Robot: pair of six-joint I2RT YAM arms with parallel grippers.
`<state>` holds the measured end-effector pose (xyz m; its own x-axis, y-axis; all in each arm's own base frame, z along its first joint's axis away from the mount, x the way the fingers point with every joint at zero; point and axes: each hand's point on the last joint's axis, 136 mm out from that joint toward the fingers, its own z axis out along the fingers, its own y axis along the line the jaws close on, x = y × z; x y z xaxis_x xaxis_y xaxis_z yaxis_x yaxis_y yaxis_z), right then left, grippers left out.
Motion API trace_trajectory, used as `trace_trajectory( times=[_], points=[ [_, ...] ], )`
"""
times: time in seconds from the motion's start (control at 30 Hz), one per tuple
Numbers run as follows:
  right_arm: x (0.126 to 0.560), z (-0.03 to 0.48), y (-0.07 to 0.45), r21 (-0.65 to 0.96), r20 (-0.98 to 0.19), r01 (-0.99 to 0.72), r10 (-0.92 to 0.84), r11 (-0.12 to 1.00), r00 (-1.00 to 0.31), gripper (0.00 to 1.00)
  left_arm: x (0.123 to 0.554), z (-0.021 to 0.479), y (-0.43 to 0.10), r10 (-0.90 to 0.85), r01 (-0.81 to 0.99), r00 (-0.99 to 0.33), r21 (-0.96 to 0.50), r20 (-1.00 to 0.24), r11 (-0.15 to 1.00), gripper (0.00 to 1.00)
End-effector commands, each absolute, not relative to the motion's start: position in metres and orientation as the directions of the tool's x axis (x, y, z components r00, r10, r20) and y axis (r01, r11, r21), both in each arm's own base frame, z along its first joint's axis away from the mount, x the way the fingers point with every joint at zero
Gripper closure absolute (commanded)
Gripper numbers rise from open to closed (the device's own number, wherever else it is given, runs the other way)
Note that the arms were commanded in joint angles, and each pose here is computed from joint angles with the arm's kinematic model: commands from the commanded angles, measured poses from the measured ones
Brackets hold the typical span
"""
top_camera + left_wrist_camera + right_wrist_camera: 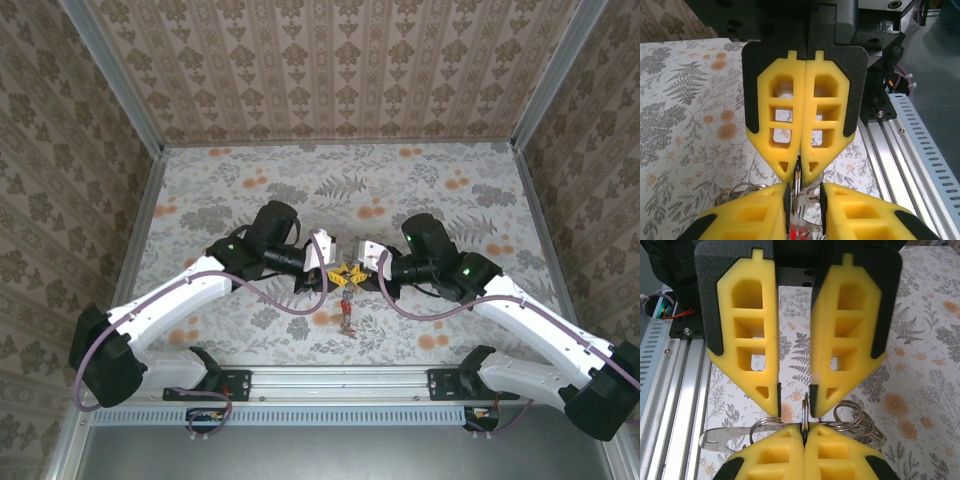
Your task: Put the keys on the keyring
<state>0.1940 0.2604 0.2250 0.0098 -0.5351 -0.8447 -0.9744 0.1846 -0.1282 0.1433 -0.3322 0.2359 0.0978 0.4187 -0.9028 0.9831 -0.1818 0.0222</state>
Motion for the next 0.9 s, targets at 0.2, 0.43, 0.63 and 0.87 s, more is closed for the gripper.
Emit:
trace_trajectory(
  times=[0.2,0.43,0.63,0.87],
  points=[
    [0.196,0.243,0.266,-0.164,-0.865,-0.969,-0.498,0.186,0.051,1.00,0.139,0.242,-0.336,0.417,0.976,0.130,0.043,-0.899,-0.212,0.85],
    [0.196,0.243,0.266,-0.160,-0.867,-0.970,-0.496,0.185,0.048,1.00,0.139,0.238,-0.340,0.437,0.973,0.143,0.046,-0.888,-0.225,0.87],
    [0.196,0.242,0.264,-0.164,-0.869,-0.966,-0.492,0.199,0.046,1.00,0.134,0.234,-0.339,0.467,0.960,0.189,0.063,-0.864,-0.271,1.00],
    [0.195,0.243,0.262,-0.169,-0.872,-0.964,-0.488,0.207,0.048,1.00,0.136,0.231,-0.338,0.497,0.960,0.226,0.106,-0.838,-0.259,0.79]
  ],
)
